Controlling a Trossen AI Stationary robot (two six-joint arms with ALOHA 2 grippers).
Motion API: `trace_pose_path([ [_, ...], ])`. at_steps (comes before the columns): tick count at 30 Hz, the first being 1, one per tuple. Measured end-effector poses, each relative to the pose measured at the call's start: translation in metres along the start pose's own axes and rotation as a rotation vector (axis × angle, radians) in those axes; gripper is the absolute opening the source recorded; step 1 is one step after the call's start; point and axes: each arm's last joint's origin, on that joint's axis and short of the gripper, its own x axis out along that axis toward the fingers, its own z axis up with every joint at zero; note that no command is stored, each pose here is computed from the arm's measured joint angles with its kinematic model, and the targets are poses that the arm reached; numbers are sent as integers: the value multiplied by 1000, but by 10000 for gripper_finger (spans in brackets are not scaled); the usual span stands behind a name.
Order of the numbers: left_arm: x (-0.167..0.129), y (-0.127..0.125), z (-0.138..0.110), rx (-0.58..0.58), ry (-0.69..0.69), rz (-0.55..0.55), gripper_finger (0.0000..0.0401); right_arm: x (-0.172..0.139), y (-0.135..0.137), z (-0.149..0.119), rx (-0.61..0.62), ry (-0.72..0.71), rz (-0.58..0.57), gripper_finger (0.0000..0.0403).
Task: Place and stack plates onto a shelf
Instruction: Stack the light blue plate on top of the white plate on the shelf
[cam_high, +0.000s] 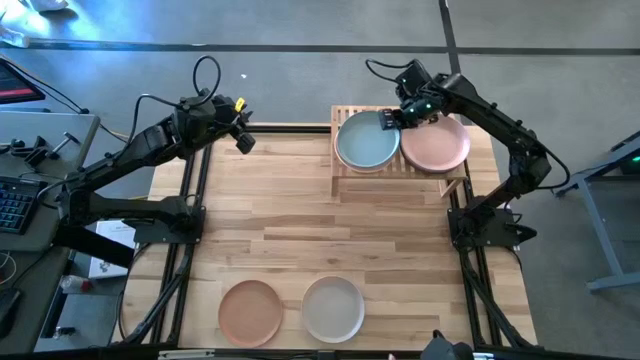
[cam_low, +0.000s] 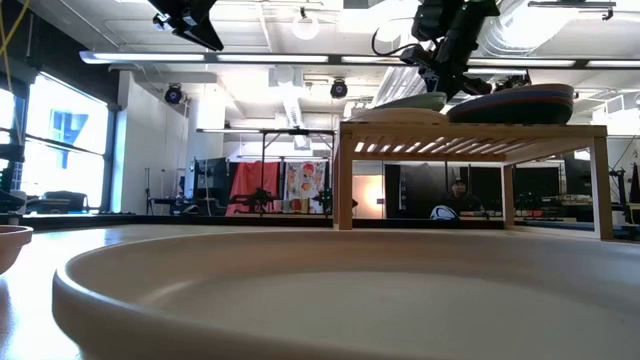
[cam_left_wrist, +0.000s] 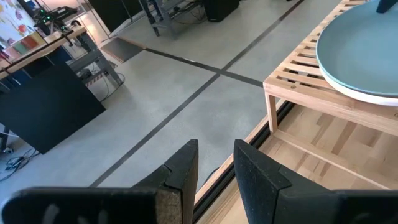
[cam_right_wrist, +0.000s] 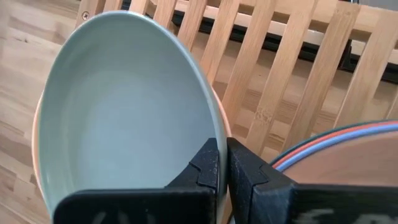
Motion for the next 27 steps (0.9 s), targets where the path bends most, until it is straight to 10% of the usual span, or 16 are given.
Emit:
trace_pose_path([
  [20,0,0,0,0,0,0,90,17,3,5,22,55,23,4],
  [27,0,0,0,0,0,0,90,17,3,5,5,54,23,82],
])
